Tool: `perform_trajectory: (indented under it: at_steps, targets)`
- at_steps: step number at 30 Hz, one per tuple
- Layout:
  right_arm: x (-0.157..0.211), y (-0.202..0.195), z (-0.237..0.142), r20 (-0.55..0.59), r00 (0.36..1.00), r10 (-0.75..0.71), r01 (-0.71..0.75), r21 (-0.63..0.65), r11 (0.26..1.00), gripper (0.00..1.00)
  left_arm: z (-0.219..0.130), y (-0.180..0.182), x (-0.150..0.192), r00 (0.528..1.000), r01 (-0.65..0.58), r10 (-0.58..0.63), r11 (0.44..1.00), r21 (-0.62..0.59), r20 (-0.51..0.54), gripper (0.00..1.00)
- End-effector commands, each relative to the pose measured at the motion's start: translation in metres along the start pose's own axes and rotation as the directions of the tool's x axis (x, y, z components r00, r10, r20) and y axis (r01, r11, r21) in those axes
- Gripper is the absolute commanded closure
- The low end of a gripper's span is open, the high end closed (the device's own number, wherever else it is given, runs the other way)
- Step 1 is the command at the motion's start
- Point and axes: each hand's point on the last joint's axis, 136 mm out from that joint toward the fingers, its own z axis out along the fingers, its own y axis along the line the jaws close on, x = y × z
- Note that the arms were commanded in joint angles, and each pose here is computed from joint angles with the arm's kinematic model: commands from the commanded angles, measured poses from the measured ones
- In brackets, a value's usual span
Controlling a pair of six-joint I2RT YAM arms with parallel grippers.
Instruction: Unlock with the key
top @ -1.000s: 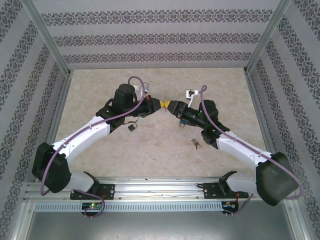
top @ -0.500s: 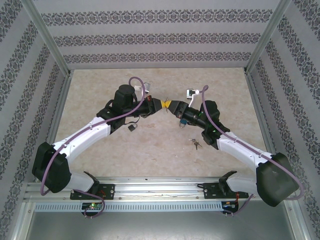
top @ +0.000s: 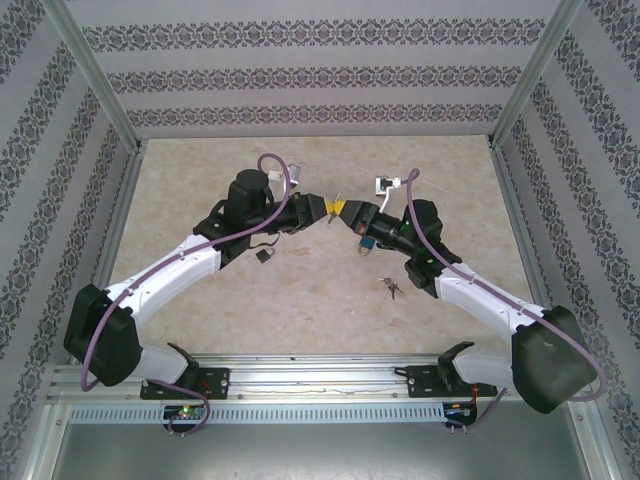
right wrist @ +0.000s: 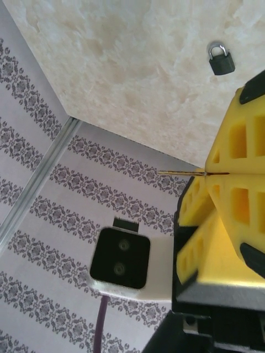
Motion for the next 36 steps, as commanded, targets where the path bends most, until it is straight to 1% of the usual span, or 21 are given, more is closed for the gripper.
perform_trajectory:
  at_steps: [1,3,5,7,10,11,13,14,15,16,20,24,27,30,35,36]
  targets:
    - [-0.015,0.009,-0.008,0.026,0.999,-0.034,0.034,-0.016,0.999,1.00,-0.012,-0.025,-0.001,0.997,-0.074,0.073,0.996,0.046,0.017,0.70]
    - [-0.019,0.007,-0.012,0.024,0.999,-0.044,0.044,-0.007,0.999,1.00,-0.018,-0.023,-0.005,0.996,-0.086,0.086,0.996,0.028,0.031,0.71]
    - [-0.019,0.006,-0.014,-0.007,0.998,-0.060,0.060,-0.013,0.998,1.00,-0.025,-0.020,-0.009,0.994,-0.103,0.102,0.995,0.009,0.039,0.78]
    - [-0.013,0.005,-0.012,-0.069,0.994,-0.082,0.080,-0.023,0.997,1.00,-0.036,-0.018,-0.015,0.989,-0.135,0.136,0.991,-0.028,0.050,0.80]
    - [-0.001,0.014,-0.010,-0.167,0.976,-0.139,0.126,-0.086,0.988,1.00,-0.048,-0.019,-0.022,0.980,-0.190,0.194,0.979,-0.068,0.046,0.80]
    - [0.004,0.017,-0.010,-0.200,0.967,-0.155,0.135,-0.111,0.985,1.00,-0.049,-0.020,-0.023,0.977,-0.205,0.209,0.976,-0.078,0.036,0.79]
    - [0.010,0.022,-0.009,-0.257,0.950,-0.177,0.141,-0.153,0.978,1.00,-0.051,-0.020,-0.020,0.972,-0.233,0.234,0.969,-0.087,-0.001,0.70]
    - [0.013,0.025,-0.009,-0.281,0.942,-0.183,0.138,-0.175,0.975,1.00,-0.051,-0.022,-0.019,0.971,-0.241,0.240,0.967,-0.086,-0.019,0.68]
    - [0.016,0.029,-0.008,-0.302,0.934,-0.189,0.133,-0.198,0.971,1.00,-0.050,-0.023,-0.016,0.969,-0.248,0.246,0.966,-0.078,-0.036,0.63]
    - [0.019,0.033,-0.008,-0.319,0.927,-0.194,0.128,-0.218,0.968,1.00,-0.050,-0.026,-0.015,0.967,-0.253,0.251,0.965,-0.063,-0.044,0.61]
    - [0.033,0.047,-0.008,-0.381,0.896,-0.229,0.126,-0.278,0.952,1.00,-0.049,-0.035,-0.008,0.962,-0.265,0.264,0.964,0.002,-0.072,0.62]
    - [0.040,0.053,-0.011,-0.400,0.885,-0.239,0.121,-0.298,0.947,1.00,-0.048,-0.037,-0.003,0.957,-0.266,0.267,0.964,0.027,-0.108,0.68]
    - [0.043,0.055,-0.012,-0.403,0.882,-0.243,0.123,-0.301,0.946,1.00,-0.045,-0.038,0.000,0.955,-0.261,0.264,0.964,0.045,-0.133,0.69]
    - [0.045,0.058,-0.012,-0.403,0.881,-0.248,0.126,-0.305,0.944,1.00,-0.044,-0.040,0.001,0.954,-0.259,0.265,0.964,0.059,-0.138,0.68]
    - [0.045,0.061,-0.013,-0.401,0.879,-0.256,0.132,-0.312,0.941,1.00,-0.042,-0.041,0.002,0.956,-0.248,0.256,0.966,0.073,-0.143,0.64]
    - [0.046,0.062,-0.013,-0.404,0.878,-0.257,0.130,-0.316,0.940,1.00,-0.041,-0.040,0.003,0.956,-0.246,0.254,0.966,0.076,-0.144,0.62]
